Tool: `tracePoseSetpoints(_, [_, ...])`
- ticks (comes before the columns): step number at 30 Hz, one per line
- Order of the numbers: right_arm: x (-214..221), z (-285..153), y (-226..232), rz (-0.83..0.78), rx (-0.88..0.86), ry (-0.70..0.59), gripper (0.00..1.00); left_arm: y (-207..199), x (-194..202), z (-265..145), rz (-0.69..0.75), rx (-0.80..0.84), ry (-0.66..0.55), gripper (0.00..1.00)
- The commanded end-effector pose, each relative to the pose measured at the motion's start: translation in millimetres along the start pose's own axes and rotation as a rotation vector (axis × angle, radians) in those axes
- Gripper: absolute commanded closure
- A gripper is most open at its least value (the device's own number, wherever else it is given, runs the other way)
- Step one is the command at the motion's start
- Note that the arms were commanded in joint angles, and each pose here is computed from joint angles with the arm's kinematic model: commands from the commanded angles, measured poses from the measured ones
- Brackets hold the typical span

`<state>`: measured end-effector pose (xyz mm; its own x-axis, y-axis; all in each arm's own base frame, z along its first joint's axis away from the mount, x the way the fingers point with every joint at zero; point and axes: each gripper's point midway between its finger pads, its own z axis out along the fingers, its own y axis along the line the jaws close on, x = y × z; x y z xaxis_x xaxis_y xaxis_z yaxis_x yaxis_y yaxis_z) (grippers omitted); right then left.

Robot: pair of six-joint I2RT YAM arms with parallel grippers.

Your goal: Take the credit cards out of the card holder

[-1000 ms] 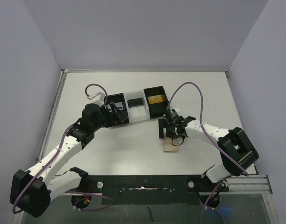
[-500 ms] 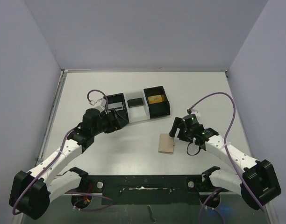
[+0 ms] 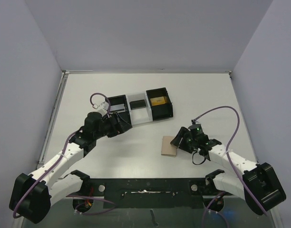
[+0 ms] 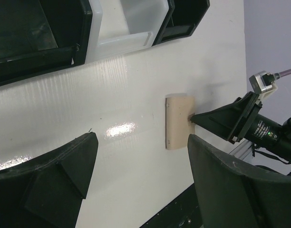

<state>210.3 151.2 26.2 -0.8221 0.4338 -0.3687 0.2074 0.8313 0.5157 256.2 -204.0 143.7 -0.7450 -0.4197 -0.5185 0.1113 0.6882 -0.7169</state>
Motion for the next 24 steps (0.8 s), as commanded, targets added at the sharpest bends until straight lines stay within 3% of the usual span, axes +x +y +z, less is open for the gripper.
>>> tracePoseSetpoints(1, [-8.0,2.2,15.7,0.002,-0.083,-0.026,0.46,-21.5,-14.9,-2.3,0.001,0.074,-0.036,0.24])
tracePoseSetpoints(6, [-7.2,0.2,27.3,-0.025,-0.17,-0.035,0.58,-19.9,-9.2,-1.6,-0.007,0.077,-0.014,0.24])
tracePoseSetpoints(11, [-13.3,-4.4,42.2,-0.054,-0.238,-0.055,0.8,-20.6,-7.7,-1.8,-0.008,0.077,-0.001,0.25])
tracePoseSetpoints(17, [-28.0,-19.9,66.6,-0.16,-0.3,-0.077,0.84,-22.3,-10.5,-2.7,-0.01,0.072,-0.008,0.25])
tracePoseSetpoints(19, [-32.7,-22.8,66.2,-0.203,-0.259,-0.077,0.85,-20.9,-13.2,-3.2,-0.008,0.056,-0.018,0.25])
tracePoseSetpoints(24, [-54.0,-28.3,36.1,-0.297,0.062,-0.115,0.86,-16.8,-19.4,-5.9,-0.012,0.014,-0.045,0.25])
